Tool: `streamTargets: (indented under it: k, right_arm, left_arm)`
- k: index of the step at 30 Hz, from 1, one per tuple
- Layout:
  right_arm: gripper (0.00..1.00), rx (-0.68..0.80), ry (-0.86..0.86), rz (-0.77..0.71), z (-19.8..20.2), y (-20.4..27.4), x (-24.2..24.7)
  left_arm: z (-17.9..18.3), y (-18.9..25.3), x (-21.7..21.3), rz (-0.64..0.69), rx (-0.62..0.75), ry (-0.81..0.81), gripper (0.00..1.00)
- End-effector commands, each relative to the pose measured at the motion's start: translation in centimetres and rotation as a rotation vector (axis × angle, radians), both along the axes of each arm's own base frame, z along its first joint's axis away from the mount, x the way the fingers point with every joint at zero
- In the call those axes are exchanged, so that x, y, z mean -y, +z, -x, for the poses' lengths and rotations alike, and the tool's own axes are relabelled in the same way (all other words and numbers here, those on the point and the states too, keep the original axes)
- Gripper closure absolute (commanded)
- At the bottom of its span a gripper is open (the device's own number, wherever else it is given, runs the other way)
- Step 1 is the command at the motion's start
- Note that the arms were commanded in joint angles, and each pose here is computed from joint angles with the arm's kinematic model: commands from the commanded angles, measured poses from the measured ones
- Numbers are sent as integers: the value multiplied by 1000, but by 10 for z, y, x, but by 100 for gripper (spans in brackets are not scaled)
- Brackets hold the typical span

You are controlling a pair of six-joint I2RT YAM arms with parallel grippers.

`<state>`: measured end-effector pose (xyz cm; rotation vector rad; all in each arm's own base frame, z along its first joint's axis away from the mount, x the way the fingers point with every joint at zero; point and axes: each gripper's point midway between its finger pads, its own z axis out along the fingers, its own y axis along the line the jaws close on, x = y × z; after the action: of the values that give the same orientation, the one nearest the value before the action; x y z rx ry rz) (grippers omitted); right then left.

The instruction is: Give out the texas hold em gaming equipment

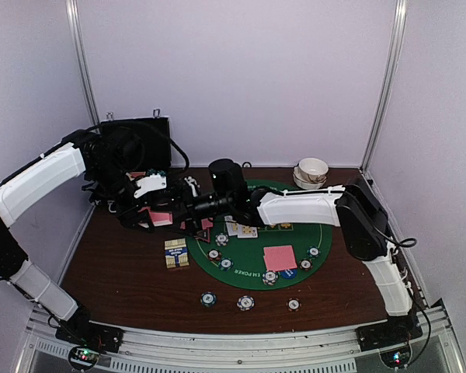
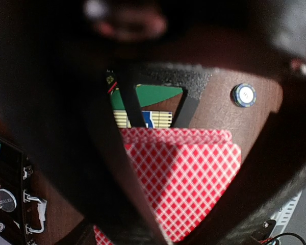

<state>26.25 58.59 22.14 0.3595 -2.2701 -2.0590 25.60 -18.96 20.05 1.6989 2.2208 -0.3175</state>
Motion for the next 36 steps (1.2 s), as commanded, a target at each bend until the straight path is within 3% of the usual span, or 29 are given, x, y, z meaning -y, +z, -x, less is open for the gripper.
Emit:
streamTargets:
  k: [1, 10, 22, 36]
  right_arm:
    - [15, 2, 37, -17, 7, 6, -10]
    - [27, -19, 35, 32, 2, -16, -13]
    - [38, -17, -19, 102, -19, -31, 18]
    - [52, 39, -16, 108, -15, -5, 42]
  left_arm:
    - [-5, 12, 4, 37, 29, -1, 100]
    - [-5, 13, 4, 41, 32, -2, 100]
    - [-6, 16, 6, 50, 33, -2, 100]
    - [-7, 15, 6, 46, 32, 0, 100]
